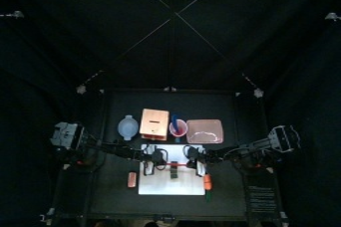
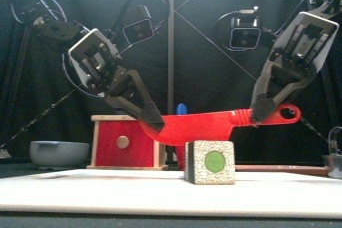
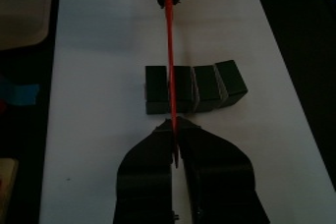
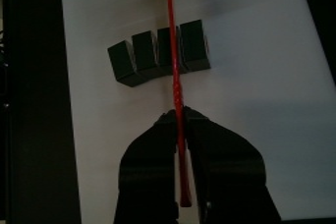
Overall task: Place sushi on board then cut the sushi with the knife then place the pieces on the plate
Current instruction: Cut the sushi into 4 pieces
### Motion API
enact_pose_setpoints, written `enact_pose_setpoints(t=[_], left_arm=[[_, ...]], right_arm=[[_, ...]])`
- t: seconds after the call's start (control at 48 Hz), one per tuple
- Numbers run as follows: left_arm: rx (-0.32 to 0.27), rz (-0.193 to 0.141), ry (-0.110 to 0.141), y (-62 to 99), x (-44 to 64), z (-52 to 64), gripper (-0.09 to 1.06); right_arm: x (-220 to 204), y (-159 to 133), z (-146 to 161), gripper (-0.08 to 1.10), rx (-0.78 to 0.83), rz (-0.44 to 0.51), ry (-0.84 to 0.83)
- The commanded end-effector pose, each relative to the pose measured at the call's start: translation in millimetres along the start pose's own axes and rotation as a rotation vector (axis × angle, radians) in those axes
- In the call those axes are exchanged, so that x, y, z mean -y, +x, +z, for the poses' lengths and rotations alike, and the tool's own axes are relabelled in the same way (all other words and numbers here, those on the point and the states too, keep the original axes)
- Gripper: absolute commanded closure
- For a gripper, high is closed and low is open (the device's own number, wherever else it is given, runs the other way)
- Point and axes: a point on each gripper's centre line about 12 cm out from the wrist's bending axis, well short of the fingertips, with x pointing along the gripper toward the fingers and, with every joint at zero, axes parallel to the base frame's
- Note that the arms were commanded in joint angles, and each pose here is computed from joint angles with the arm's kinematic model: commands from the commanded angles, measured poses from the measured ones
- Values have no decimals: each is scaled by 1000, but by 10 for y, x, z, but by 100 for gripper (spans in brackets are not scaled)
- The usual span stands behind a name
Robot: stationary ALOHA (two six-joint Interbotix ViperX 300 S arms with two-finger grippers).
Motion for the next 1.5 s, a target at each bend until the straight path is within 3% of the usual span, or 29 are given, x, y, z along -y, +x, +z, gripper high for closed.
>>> enact_pose_setpoints(t=[0.021,0.292,0.542,1.5], left_arm=[[51,8,-1,4,-41,179,59],[62,6,5,-21,-38,213,59],[75,1,29,-50,-30,257,59],[65,5,30,-29,-53,223,59]], right_arm=[[-5,-32,70,67,26,3,4],[-21,-51,123,67,42,9,-1],[-29,-92,159,67,54,14,-11],[49,-68,112,67,29,-5,6]])
